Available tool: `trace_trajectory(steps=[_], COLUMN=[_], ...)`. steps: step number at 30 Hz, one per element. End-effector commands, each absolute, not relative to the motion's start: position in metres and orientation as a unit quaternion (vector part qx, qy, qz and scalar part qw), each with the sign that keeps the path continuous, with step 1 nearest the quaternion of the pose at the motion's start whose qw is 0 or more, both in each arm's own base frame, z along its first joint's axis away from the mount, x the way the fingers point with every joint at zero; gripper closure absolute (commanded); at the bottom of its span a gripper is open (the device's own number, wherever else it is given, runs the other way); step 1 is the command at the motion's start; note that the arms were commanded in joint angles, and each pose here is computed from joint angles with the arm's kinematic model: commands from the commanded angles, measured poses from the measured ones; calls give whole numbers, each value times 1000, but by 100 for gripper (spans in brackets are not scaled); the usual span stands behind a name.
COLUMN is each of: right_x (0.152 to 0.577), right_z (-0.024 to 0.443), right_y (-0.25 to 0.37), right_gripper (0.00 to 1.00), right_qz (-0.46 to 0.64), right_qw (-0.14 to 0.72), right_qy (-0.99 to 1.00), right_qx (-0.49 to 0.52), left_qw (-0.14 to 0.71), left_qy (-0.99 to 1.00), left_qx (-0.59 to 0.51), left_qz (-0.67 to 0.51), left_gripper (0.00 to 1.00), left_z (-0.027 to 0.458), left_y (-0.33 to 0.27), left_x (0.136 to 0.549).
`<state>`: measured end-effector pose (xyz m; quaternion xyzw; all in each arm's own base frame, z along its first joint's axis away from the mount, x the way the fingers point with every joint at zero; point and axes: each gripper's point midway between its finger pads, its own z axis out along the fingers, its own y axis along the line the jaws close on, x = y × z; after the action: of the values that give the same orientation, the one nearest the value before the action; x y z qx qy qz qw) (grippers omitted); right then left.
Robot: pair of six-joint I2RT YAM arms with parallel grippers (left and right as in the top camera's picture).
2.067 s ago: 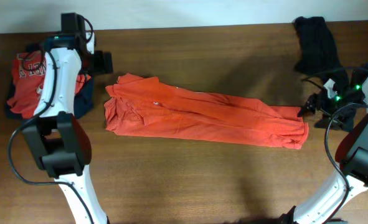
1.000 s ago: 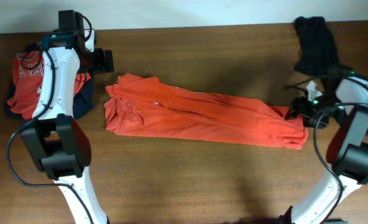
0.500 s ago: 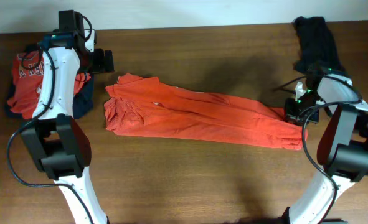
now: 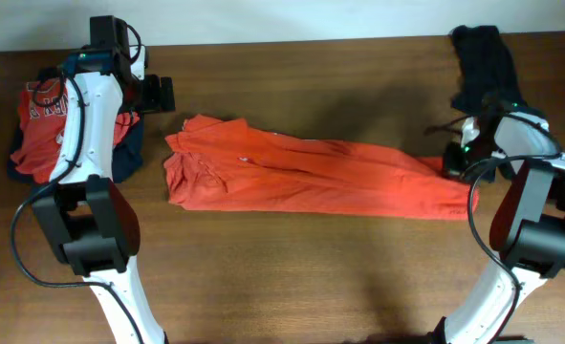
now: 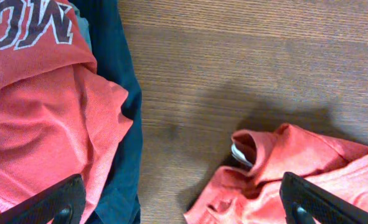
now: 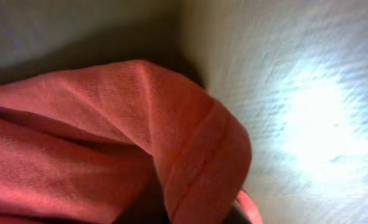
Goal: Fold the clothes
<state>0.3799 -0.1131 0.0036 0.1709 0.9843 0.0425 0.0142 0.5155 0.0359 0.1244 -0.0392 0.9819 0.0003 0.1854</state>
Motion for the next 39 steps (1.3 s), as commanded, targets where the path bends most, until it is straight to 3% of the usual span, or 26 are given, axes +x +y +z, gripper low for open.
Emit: trace_trajectory(steps=[1,8,11,14,34,37,39], right_x=[409,443,444,442,384,379,377], right_z=[17,41,48,53,-2,-8,-10], right_y=[-119,-110,-111,-115,-127,-125,-125], right_gripper=[96,93,35,26,26,33,49], right_qz=[55,87,87,87,45,46,47], right_qw=[61,120,121,116,29,24,21], right_qy=[983,981,981,981,990,990,989], right_qx=[163,126,126,127,131,132,136], left_qw=[213,216,215,215,208,208,208], left_qy=[976,976,976,976,977,977,977], left_qx=[-38,-38,-38,-38,-36,-36,-36], left_qz=[-4,-4,-4,-4,-5,-5,-5], left_gripper=[1,1,1,1,1,1,1], left_z=[149,150,150,150,148,148,148], left_y=[35,35,35,35,32,32,32], left_x=[518,520,519,519,516,516,516])
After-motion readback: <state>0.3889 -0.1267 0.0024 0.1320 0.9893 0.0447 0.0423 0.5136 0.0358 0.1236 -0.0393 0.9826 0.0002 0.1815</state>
